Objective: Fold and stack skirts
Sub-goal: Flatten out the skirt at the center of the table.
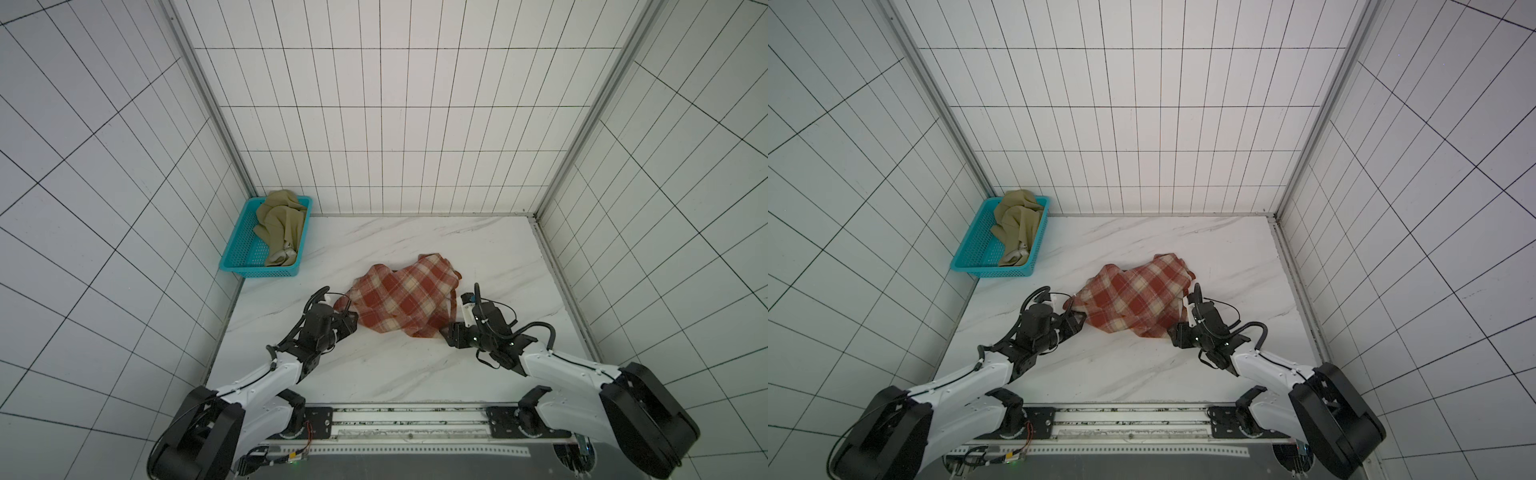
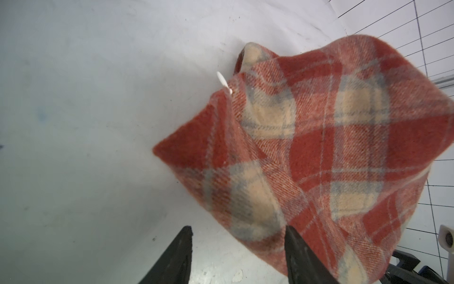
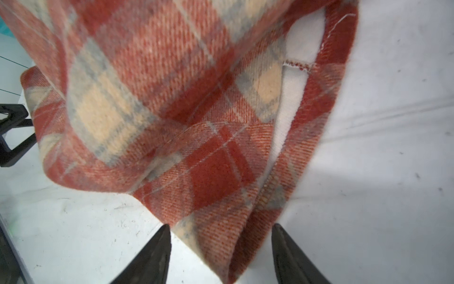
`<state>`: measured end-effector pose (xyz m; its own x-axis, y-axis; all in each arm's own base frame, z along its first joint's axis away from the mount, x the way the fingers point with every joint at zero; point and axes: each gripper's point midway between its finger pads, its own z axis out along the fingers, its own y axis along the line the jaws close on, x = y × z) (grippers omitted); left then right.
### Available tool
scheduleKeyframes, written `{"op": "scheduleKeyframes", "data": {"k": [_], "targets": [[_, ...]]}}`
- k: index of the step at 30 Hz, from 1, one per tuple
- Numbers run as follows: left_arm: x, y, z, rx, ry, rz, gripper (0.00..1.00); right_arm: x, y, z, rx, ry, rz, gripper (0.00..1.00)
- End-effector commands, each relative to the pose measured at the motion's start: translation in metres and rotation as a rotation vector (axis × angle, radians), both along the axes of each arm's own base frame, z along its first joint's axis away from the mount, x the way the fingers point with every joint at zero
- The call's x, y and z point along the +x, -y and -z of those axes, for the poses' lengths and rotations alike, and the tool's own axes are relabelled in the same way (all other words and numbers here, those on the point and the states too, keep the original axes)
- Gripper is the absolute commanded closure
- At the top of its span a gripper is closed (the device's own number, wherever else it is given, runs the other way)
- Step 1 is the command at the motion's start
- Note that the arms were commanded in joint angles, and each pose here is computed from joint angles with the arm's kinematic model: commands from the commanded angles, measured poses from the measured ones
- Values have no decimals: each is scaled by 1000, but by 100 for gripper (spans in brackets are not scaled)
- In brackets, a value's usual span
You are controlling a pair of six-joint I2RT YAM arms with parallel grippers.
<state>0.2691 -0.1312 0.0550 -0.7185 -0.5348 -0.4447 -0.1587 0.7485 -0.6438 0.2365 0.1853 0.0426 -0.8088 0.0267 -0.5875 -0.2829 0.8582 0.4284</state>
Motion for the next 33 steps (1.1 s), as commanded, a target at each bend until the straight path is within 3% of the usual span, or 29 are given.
{"op": "scheduleKeyframes", "data": {"k": [1,6,11,12,17,25,33], "targets": [[19,5,-13,-7,46,-4,44,-11,2,17,-11,-42,-5,41],[28,5,-16,-9,96,-16,64,-12,-1,21,-9,-50,-16,56],[39,2,-24,29,133,-29,100,-8,-8,14,5,-29,-41,97],[41,1,-26,38,138,-33,100,-6,-10,9,9,-19,-43,100],[56,-5,-54,44,208,-53,100,11,-13,-35,-1,79,-45,100],[84,-38,-125,76,367,-139,100,36,-2,-155,-7,364,2,100],[98,-48,-193,85,499,-144,100,43,2,-245,-4,533,0,100]]}}
